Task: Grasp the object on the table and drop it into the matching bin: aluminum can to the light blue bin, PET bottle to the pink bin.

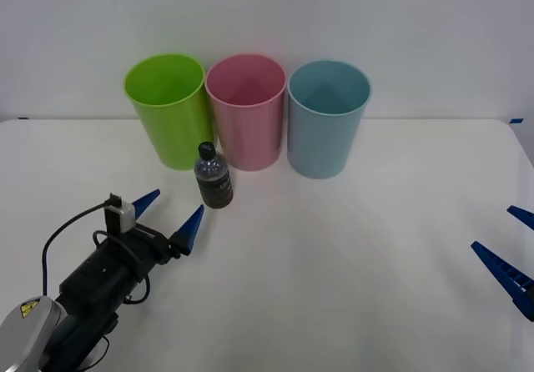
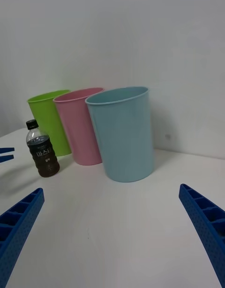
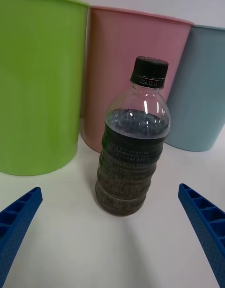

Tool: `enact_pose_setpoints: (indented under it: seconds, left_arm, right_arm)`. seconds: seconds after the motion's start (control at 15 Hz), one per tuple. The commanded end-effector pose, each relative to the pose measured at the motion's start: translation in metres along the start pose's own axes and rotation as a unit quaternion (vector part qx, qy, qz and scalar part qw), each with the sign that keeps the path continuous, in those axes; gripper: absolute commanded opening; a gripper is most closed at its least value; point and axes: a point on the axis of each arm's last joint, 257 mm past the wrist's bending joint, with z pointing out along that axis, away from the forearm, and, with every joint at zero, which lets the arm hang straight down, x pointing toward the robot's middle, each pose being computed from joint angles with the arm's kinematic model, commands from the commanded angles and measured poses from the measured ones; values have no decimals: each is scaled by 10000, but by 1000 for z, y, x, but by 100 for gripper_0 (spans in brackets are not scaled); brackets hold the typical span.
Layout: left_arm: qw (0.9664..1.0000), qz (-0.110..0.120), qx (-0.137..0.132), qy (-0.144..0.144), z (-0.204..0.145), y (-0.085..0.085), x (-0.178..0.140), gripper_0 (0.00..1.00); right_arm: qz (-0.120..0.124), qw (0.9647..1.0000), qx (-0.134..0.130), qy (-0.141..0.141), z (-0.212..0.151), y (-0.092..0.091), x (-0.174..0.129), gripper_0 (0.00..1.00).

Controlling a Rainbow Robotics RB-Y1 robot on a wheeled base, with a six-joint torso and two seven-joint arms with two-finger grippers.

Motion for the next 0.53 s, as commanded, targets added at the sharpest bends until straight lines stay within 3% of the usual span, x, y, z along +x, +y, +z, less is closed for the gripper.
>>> enact_pose_setpoints:
  seconds: [0.07, 0.53]
  left_arm:
    - [10000, 15, -72, -10, 10, -7, 0, 100]
    - [10000, -35, -11, 59, 50, -19, 5, 100]
  right_arm:
    - [0, 10000, 0, 0, 0, 0, 0, 100]
    - [0, 10000, 0, 0, 0, 0, 0, 100]
